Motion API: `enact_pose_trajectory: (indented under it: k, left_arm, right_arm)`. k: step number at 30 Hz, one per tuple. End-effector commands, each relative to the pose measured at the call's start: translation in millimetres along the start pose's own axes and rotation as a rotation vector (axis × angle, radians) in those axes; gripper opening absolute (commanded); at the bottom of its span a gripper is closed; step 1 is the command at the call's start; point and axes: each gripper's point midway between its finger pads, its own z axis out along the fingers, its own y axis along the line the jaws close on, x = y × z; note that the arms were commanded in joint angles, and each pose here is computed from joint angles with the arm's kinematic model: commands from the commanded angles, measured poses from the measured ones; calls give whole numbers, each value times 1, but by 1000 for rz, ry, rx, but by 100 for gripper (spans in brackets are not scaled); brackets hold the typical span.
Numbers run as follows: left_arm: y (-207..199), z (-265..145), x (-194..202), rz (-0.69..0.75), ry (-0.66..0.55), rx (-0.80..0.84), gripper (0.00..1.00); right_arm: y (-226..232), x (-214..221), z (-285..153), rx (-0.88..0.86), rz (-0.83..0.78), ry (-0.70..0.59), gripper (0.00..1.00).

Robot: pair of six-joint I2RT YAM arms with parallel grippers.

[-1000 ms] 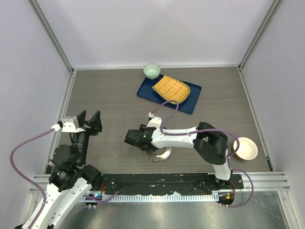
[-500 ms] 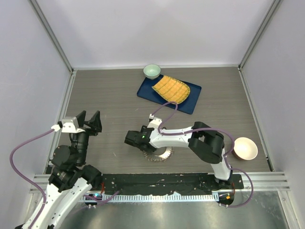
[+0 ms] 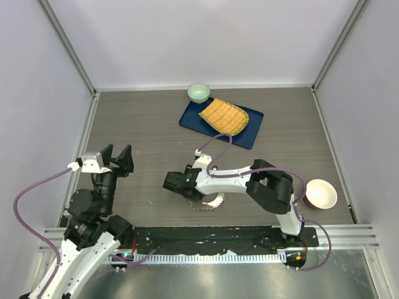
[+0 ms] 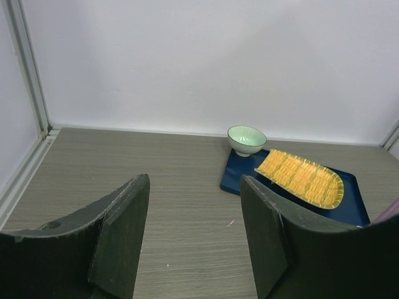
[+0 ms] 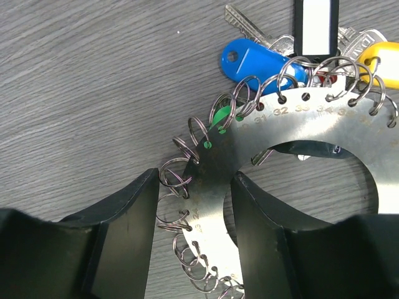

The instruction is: Remove the keys from the keyring

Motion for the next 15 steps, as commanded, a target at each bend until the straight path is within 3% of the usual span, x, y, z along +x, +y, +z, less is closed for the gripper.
enact_pose_trajectory:
  k: [1, 15]
  left_arm:
    - [-5, 4, -3, 0, -14, 19, 63]
    - [-6, 4, -2, -11, -14, 25, 63]
  right_arm:
    - [-4, -3, 6, 8, 3, -28, 52]
    - [4, -7, 0, 9, -131, -57, 58]
